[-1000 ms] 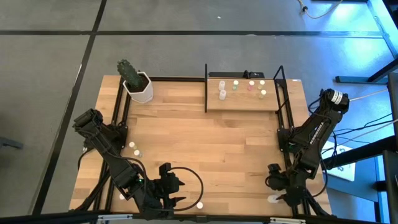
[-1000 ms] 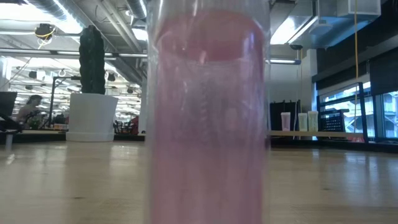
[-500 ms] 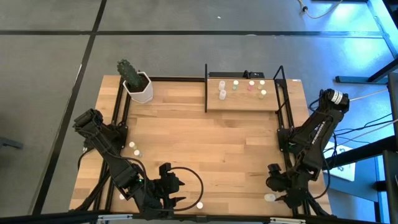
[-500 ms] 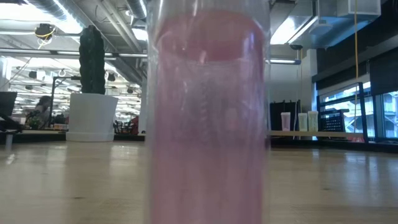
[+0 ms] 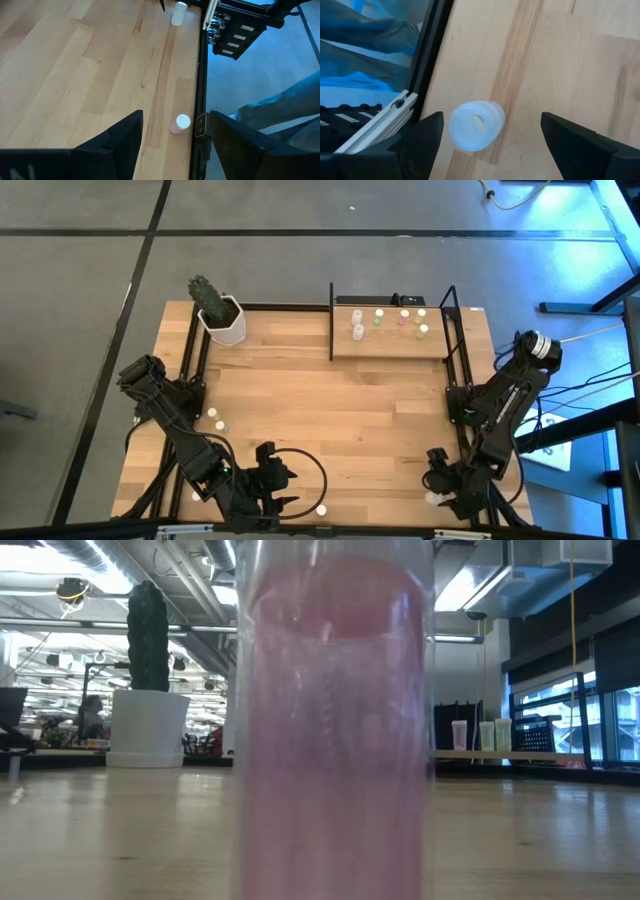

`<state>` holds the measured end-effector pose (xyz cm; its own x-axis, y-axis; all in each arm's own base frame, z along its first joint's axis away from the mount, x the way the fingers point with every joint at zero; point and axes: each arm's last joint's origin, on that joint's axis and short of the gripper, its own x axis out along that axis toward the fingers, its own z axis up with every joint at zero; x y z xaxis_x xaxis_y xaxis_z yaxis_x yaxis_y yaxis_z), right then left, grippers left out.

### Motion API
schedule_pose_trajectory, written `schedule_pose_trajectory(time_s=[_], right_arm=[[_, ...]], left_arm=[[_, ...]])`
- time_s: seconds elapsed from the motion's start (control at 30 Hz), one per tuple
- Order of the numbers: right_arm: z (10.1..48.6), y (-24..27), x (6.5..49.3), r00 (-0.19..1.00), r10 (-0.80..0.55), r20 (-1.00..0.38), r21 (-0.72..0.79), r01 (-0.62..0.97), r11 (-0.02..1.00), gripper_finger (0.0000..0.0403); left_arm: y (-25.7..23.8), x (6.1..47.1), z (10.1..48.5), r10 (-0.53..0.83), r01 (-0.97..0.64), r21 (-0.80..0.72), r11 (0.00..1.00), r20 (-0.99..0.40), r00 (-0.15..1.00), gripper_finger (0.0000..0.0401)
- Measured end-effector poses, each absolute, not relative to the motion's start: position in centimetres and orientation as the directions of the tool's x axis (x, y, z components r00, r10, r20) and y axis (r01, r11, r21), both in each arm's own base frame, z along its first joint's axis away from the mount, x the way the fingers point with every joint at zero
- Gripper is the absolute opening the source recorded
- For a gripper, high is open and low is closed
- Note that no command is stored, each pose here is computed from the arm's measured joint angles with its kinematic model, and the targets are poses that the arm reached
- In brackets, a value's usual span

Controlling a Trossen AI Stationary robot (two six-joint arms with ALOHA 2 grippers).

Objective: Pick and place medicine bottles onto shelf by color
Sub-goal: Put the transparent pill bottle on the shelf aligned with the other transparent pill bottles

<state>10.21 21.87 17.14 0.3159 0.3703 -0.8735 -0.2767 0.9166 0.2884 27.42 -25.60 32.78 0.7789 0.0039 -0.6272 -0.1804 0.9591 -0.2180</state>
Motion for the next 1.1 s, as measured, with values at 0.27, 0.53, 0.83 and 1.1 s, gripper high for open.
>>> schedule_pose_trajectory(time_s=[0.27, 0.53, 0.83, 1.1], right_arm=[[15.8, 22.6, 10.4, 0.292, 0.348, -0.891, 0.279, -0.253, 0.926, 0.0335], [15.0, 22.8, 10.4, 0.268, 0.334, -0.904, 0.289, -0.192, 0.938, 0.0335], [15.0, 23.1, 10.6, 0.279, 0.356, -0.892, 0.324, -0.157, 0.933, 0.0282], [15.0, 23.1, 10.7, 0.327, 0.334, -0.884, 0.301, -0.151, 0.942, 0.0165]], left_arm=[[-25.6, 27.4, 32.8, 0.004, -0.18, -0.218, 0.959, -0.627, 0.779, 0.022], [-25.6, 27.4, 32.8, 0.004, -0.18, -0.218, 0.959, -0.627, 0.779, 0.022], [-25.6, 27.4, 32.8, 0.004, -0.18, -0.218, 0.959, -0.627, 0.779, 0.022], [-25.6, 27.4, 32.8, 0.004, -0.18, -0.218, 0.959, -0.627, 0.779, 0.022]])
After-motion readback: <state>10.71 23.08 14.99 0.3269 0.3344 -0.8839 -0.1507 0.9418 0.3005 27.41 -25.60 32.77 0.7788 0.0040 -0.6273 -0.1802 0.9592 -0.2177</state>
